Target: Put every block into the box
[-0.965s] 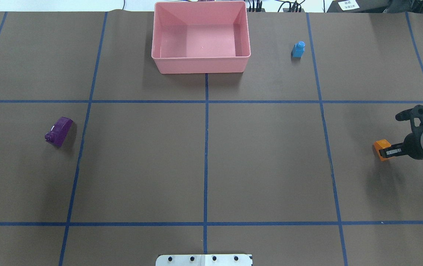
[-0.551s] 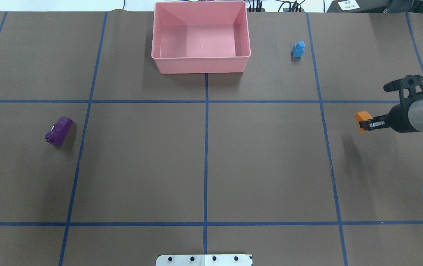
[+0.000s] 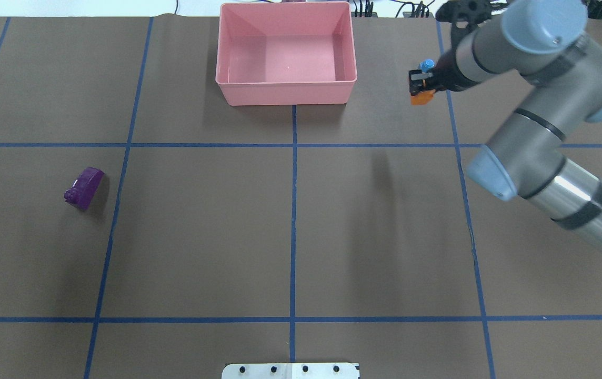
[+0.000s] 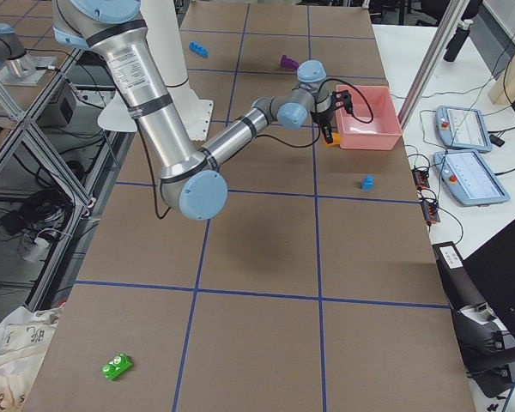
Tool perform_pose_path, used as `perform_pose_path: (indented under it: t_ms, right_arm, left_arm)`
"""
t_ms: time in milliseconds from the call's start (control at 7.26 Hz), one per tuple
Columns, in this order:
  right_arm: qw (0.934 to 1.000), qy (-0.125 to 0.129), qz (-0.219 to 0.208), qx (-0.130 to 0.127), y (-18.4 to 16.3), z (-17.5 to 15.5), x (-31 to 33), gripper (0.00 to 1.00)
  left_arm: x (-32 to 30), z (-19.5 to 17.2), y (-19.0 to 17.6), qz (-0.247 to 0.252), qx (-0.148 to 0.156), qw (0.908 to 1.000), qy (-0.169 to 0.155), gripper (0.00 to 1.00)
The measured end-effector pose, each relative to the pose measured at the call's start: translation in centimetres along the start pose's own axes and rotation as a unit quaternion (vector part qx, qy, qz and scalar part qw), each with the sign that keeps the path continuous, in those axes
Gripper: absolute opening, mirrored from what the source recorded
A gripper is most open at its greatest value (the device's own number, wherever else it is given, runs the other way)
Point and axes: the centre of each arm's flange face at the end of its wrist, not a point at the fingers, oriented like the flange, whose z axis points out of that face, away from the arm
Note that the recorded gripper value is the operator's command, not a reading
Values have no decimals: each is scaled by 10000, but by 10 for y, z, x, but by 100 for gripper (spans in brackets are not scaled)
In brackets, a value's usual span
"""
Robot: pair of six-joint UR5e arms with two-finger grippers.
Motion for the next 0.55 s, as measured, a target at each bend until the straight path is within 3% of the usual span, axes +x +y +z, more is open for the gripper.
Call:
perform_pose_path:
  t_ms: [276, 551]
  right_arm:
    - [9992, 294, 163, -199, -79, 36, -85, 0]
    - [9982, 512, 210, -234, -123, 64, -125, 0]
  left_arm:
    - [0, 1, 1, -9, -10, 10000, 1, 100]
    - [0, 1, 2, -10, -14, 10000, 2, 100]
